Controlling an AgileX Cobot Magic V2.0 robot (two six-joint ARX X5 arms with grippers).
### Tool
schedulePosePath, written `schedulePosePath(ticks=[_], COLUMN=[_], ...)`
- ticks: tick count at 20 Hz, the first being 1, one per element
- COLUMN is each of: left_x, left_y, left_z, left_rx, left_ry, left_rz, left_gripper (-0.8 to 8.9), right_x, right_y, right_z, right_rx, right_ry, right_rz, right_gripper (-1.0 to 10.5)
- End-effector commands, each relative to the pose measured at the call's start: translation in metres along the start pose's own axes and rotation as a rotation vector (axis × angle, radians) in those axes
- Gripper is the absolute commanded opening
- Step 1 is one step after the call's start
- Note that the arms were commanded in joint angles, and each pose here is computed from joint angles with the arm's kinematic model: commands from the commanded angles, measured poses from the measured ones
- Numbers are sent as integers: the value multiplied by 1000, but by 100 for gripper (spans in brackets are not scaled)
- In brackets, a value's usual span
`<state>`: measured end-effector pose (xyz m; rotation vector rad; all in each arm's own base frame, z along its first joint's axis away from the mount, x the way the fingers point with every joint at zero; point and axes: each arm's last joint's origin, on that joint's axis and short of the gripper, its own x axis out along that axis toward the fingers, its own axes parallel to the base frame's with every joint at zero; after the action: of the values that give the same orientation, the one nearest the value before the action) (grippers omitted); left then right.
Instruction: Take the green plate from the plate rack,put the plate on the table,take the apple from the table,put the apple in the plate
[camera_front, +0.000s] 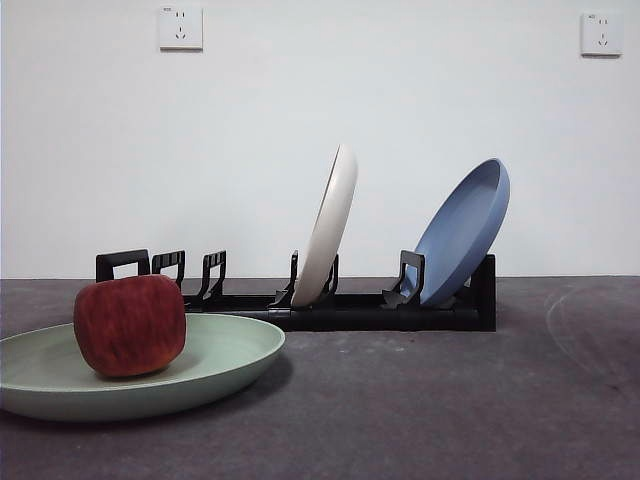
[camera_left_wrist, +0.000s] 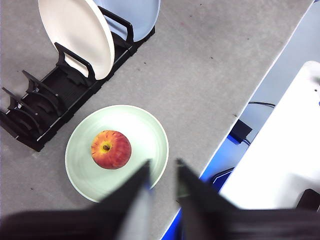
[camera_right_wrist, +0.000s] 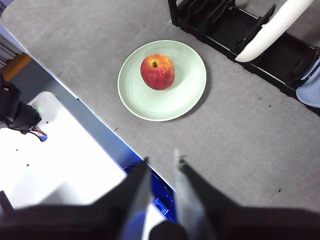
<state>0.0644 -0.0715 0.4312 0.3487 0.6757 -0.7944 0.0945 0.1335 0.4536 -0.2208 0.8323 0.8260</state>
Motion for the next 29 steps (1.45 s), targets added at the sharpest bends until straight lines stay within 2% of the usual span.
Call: schedulePosePath(ticks=[1,5,16,18,20,22,24,26,29], left_x=[0,1,31,29,23,10,-4,-10,5], left_y=[0,0,-1,4,12,23,32,40,47], left_z=[-1,0,16,17,14,7,-1,-7,-30], left_rx=[-3,-3,2,-28,-107,-192,-363,-418,-379], left_ry=[1,-5,79,58,35,-14,-86,-271,-629], left_rz=[4,4,-7,25,30,83,152,282,403], left_gripper=[-8,-3,-3,-3,-3,-3,-3,-3,-3], right_x=[2,2,1,2,2,2,2,2,2], right_y=[0,0,-4,-4,-4,-4,-4,-4,-4], right_z=[-3,-3,-2,-2,-2,-2,-2,-2,-2], right_rx=[5,6,4,4,4,4,4,4,4], right_ry=[32,29,7,8,8,7,8,8,8], right_rz=[-5,-9,-123,-123,-123,-123,-123,-123,-123], right_gripper=[-11,1,1,1,1,1,1,1,1])
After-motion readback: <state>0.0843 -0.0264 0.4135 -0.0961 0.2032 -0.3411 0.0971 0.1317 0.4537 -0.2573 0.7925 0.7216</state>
